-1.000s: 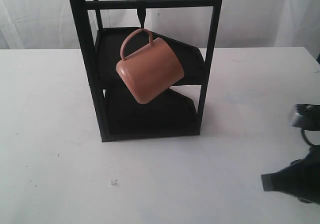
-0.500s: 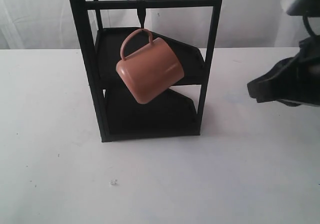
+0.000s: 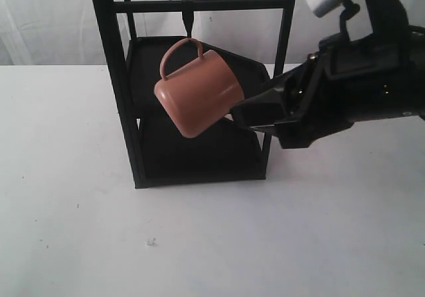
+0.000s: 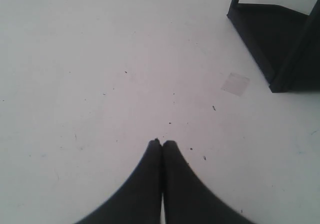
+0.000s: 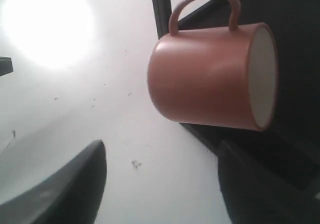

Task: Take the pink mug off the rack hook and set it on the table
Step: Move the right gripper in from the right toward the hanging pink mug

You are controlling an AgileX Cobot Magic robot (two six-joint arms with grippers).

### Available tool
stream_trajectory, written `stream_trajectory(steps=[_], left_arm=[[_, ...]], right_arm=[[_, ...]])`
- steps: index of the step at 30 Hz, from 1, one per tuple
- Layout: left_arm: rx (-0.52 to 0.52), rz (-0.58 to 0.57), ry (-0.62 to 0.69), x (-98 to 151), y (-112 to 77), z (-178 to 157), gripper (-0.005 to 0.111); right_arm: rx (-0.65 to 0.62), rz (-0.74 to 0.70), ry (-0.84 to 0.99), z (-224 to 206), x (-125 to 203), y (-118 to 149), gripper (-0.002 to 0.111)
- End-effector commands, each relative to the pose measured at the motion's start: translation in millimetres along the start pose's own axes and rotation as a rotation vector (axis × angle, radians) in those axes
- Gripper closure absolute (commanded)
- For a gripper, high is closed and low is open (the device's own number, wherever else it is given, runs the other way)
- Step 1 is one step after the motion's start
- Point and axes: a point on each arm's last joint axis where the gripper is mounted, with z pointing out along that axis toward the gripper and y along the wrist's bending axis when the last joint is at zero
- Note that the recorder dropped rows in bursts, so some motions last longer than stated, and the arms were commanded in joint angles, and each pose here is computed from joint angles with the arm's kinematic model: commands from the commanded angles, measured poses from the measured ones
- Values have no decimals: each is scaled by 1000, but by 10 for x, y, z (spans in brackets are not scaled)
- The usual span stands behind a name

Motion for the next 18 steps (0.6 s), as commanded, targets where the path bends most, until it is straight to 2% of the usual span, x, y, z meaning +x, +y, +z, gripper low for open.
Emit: stream_trajectory(steps=[1,5,10,15,18], left_arm=[[7,2,-5,-3,-4,-2,107],[7,2,-5,-3,-4,-2,107],[7,2,-5,-3,-4,-2,107],[7,2,-5,-3,-4,-2,107],[7,2,-5,-3,-4,-2,107]], right_arm=[[56,-10,-49,37,-53,-28,47],[164,-44,-78,31,-81,-127,47],[125,-28,-25,195,-17,-146,47],[105,-142,8,317,12,-136,47],[119,-132,-14,305,-11,-142,47]])
